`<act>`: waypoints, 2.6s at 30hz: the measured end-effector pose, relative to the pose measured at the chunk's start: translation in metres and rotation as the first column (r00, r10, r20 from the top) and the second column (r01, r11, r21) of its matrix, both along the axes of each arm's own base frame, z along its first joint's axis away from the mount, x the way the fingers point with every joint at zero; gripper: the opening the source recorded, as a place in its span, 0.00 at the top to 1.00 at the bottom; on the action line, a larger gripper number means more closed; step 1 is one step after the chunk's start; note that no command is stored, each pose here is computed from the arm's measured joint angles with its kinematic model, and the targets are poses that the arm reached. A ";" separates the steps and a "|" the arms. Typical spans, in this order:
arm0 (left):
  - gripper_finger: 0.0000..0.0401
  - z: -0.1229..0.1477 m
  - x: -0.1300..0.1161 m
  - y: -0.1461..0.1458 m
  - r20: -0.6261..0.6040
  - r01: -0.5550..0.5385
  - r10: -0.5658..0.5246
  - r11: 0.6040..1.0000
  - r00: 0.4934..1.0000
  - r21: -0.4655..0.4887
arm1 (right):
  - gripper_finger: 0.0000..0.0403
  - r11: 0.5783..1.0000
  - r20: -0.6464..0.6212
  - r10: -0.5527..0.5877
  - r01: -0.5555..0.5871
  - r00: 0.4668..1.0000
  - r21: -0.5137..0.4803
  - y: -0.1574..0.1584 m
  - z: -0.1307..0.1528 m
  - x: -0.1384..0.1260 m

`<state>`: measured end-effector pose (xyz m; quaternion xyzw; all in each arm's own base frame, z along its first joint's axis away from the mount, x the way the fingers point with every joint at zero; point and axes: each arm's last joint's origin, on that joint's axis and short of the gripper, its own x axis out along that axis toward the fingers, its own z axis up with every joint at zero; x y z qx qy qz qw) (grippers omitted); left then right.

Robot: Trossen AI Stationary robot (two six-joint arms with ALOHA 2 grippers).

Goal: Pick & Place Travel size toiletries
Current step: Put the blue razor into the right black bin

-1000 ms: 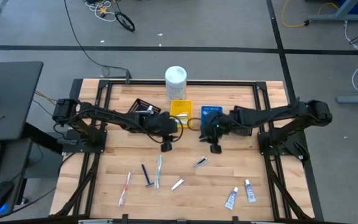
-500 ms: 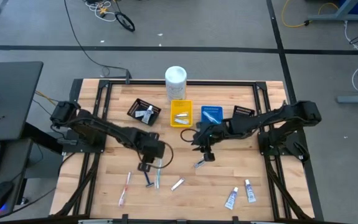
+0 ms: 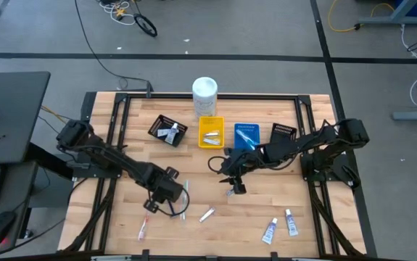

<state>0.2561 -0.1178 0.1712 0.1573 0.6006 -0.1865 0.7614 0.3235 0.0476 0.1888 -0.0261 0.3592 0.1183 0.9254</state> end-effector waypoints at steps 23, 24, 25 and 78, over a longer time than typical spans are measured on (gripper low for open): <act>0.78 -0.037 -0.012 -0.007 0.230 0.017 -0.028 0.999 0.973 0.048 | 0.57 0.999 0.038 -0.017 0.015 0.999 0.033 0.004 0.003 0.002; 0.79 -0.036 -0.011 -0.007 0.251 0.004 -0.020 0.998 0.968 0.065 | 0.57 0.999 0.038 -0.017 0.015 0.999 0.033 0.004 0.003 0.002; 0.80 -0.036 -0.010 -0.007 0.273 -0.016 -0.004 0.997 0.962 0.070 | 0.57 0.999 0.038 -0.017 0.015 0.999 0.033 0.004 0.003 0.002; 0.85 -0.026 0.024 -0.007 0.364 -0.012 0.008 1.000 0.931 0.009 | 0.57 0.997 0.027 -0.048 0.046 0.998 0.069 0.004 0.004 0.002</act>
